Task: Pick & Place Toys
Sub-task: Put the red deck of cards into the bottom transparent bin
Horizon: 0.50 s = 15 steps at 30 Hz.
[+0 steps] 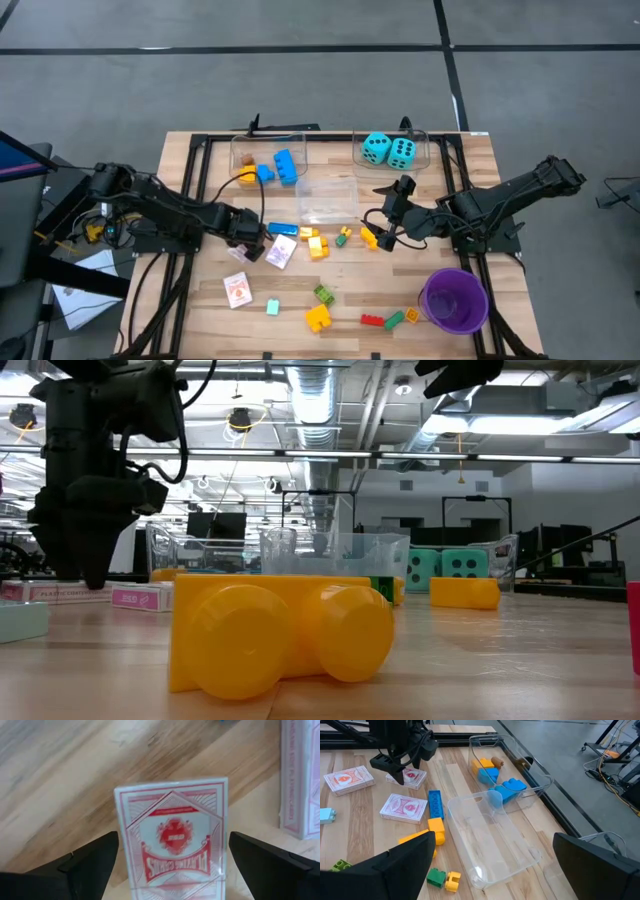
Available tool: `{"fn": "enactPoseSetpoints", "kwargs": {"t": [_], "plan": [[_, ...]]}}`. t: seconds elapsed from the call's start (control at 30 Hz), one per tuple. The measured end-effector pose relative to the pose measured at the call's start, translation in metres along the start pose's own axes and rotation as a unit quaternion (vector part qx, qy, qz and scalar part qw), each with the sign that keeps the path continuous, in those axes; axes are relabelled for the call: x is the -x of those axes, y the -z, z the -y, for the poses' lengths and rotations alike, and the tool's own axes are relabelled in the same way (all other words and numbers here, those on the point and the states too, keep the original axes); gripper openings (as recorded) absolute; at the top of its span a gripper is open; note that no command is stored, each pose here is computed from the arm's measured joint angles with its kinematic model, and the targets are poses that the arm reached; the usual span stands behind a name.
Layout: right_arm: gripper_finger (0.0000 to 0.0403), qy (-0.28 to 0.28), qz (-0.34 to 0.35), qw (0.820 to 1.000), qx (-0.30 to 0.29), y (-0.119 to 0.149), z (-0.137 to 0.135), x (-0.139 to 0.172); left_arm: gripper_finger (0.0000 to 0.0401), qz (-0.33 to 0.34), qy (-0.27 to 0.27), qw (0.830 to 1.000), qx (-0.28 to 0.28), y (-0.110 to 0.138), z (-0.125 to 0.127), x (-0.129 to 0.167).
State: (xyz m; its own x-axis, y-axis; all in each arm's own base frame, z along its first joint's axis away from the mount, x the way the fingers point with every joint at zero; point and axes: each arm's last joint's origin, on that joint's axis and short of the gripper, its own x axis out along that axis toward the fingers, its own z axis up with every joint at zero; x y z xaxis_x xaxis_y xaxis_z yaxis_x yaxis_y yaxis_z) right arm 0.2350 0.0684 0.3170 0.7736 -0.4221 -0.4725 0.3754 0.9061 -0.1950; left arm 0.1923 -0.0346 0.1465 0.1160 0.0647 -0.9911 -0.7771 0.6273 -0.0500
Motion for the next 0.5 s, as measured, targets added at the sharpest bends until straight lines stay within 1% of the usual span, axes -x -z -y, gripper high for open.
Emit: {"fn": "enactPoseSetpoints", "kwargs": {"t": [0.23, 0.4, 0.5], "plan": [[0.0395, 0.000, 0.000, 1.000, 0.000, 0.0000, 0.0000, 0.0000, 0.0374, 0.003, 0.007, 1.000, -0.001, -0.0002, 0.0018, 0.0001], [0.0395, 0.000, 0.000, 1.000, 0.000, 0.0001, 0.0000, 0.0000, 0.0374, -0.001, 0.003, 1.000, -0.012, 0.0030, 0.0057, -0.0037], [0.0395, 0.000, 0.000, 1.000, 0.000, 0.0000, 0.0000, 0.0000, 0.0373, -0.008, -0.008, 1.000, -0.019, 0.0062, 0.0080, -0.0089]]}}
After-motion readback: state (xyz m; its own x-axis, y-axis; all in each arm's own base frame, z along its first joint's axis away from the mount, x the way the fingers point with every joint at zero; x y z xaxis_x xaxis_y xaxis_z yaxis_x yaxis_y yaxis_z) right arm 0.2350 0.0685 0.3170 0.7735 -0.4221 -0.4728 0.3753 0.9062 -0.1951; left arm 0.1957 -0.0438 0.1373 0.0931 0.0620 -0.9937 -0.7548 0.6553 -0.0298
